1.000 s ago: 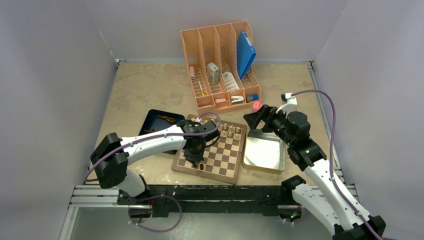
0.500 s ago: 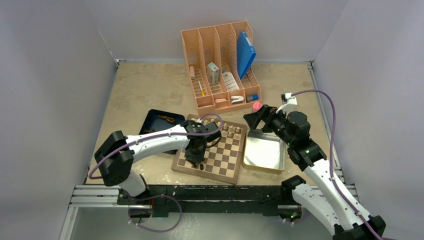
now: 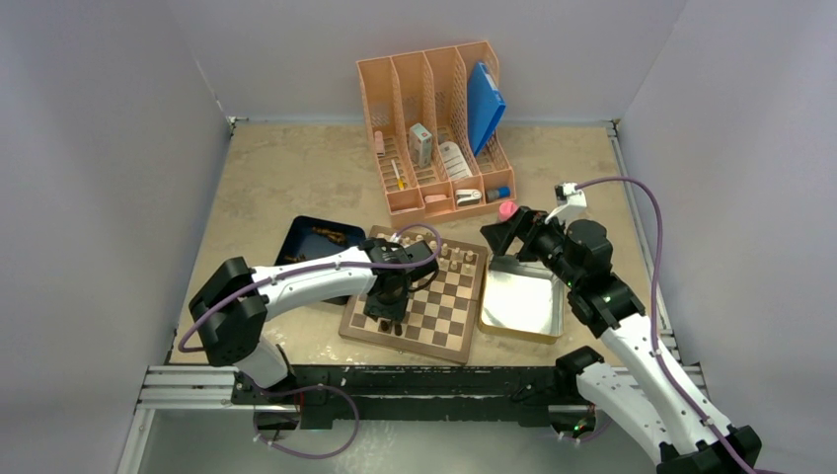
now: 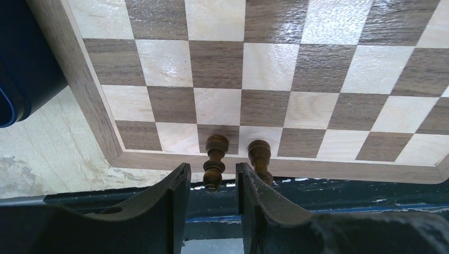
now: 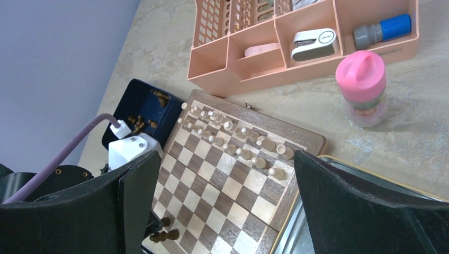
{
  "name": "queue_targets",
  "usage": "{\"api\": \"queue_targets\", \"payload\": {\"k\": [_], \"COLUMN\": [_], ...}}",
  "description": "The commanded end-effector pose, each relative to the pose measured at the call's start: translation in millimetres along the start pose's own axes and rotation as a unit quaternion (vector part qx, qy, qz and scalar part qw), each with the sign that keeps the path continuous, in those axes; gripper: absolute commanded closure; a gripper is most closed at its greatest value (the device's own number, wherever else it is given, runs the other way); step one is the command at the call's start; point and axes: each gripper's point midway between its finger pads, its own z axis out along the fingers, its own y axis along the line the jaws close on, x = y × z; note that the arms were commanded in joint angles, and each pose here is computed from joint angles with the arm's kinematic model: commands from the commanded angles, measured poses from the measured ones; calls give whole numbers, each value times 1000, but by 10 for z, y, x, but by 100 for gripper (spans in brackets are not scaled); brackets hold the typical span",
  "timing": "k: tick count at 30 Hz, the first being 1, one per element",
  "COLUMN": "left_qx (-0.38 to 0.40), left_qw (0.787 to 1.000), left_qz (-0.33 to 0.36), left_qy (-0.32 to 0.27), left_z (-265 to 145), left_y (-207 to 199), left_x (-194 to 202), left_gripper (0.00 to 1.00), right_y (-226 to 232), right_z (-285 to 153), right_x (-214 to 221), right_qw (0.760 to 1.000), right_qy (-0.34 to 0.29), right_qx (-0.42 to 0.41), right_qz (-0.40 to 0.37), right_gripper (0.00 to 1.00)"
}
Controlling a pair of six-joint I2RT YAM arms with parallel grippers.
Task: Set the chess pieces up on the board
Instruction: Place the chess piece on the chessboard, then pick up the chess piece from the storage box.
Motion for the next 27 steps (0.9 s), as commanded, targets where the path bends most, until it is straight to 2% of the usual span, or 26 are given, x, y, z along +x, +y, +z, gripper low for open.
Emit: {"api": "queue_targets", "payload": {"k": [1,12,18,27], "left_qx": [25,24,98,79], "left_qw": [999,994,984,975], "left_qz": [-4,-13,-12,-49], "left_qy": [-38,-106,-149,-203], "left_z": [-122,-434,-585,-646], "left_y": [-63,12,80,678], "left_x": [-139,-588,-989,-1592], "left_gripper": [62,41,39,41], "right_y": [205,364,361,406], "right_z": [-63,-134,-166,-171], "right_x": [-294,-326,-299,-293], "right_qw": [999,998,998,997], "right_qy": [-29,-18,-21,-15], "right_qx": [-23,-55,-60,-68], "right_qz": [-14,-27,-27,-15], "right_gripper": [1,1,1,4]}}
